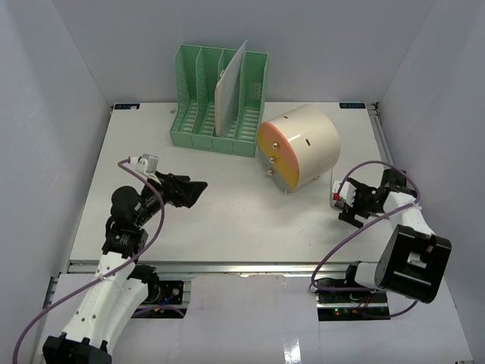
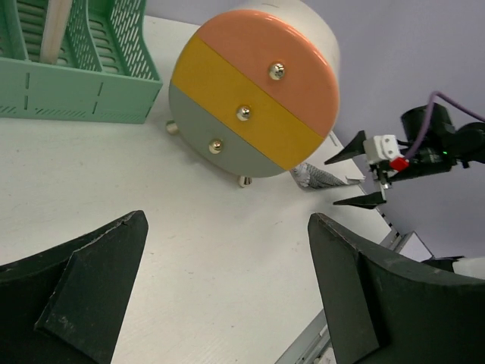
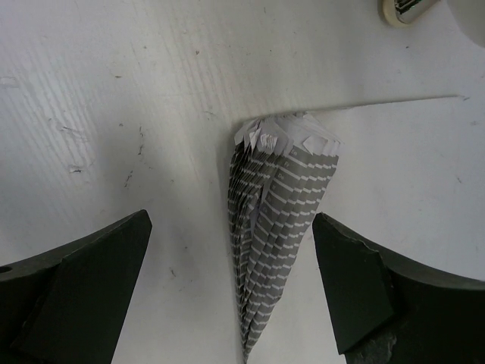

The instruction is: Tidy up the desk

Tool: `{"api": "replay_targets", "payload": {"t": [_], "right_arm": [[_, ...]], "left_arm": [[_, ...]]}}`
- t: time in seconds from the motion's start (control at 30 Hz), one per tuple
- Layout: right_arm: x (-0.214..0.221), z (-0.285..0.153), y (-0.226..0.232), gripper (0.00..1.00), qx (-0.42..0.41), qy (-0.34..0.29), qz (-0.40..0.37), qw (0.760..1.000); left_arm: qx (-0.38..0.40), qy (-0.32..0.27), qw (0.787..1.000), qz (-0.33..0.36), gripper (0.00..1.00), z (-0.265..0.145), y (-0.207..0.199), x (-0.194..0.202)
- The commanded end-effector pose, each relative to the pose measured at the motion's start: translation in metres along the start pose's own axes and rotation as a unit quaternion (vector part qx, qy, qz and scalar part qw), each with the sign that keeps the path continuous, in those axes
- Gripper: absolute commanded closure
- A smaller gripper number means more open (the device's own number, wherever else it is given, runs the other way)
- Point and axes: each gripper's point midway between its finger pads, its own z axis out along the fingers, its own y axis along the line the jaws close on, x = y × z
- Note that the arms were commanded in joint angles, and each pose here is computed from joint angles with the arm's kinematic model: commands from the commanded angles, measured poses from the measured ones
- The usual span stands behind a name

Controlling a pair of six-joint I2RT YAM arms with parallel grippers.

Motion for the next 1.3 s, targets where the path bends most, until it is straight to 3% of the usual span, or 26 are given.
{"api": "replay_targets", "payload": {"t": [0.0, 0.23, 0.3, 0.4, 0.5, 0.6, 0.8, 1.1, 1.27], "right_arm": [[0.003, 0.014, -0.031, 0.04, 0.008, -0.016, -0.022, 1.0], [0.018, 0.036, -0.029, 0.09, -0.014, -0.011, -0.004, 1.0], [0.022, 0.04, -0.022, 0.16, -0.029, -0.01, 0.001, 1.0], [0.027, 0.045, -0.007, 0.39, -0.063, -0.01, 0.008, 0.998], [0.028, 0.046, 0.011, 0.74, -0.098, -0.011, 0.014, 0.995], [0.03, 0.044, 0.028, 0.91, -0.118, -0.004, 0.01, 0.993], [0.012, 0.022, 0.048, 0.92, -0.129, -0.011, -0.017, 0.991], [-0.072, -0.041, 0.081, 0.92, -0.151, -0.11, -0.1, 0.977], [-0.092, -0.043, 0.103, 0.92, -0.169, -0.105, -0.157, 0.967]], "left_arm": [[0.008, 0.028, 0.999, -0.036, 0.02, -0.012, -0.001, 0.026], [0.012, 0.05, 0.995, -0.085, 0.02, -0.017, 0.001, 0.051], [0.007, 0.05, 0.994, -0.101, 0.02, -0.018, 0.003, 0.056], [0.002, 0.061, 0.989, -0.132, 0.02, -0.018, 0.007, 0.066], [0.017, 0.078, 0.981, -0.178, 0.02, -0.019, 0.003, 0.081], [0.028, 0.087, 0.975, -0.203, 0.02, -0.02, 0.003, 0.093], [0.037, 0.084, 0.966, -0.241, 0.02, -0.02, -0.001, 0.101], [0.036, 0.109, 0.96, -0.257, 0.02, 0.005, -0.012, 0.115], [0.041, 0.143, 0.954, -0.259, 0.02, 0.028, -0.027, 0.131]]}}
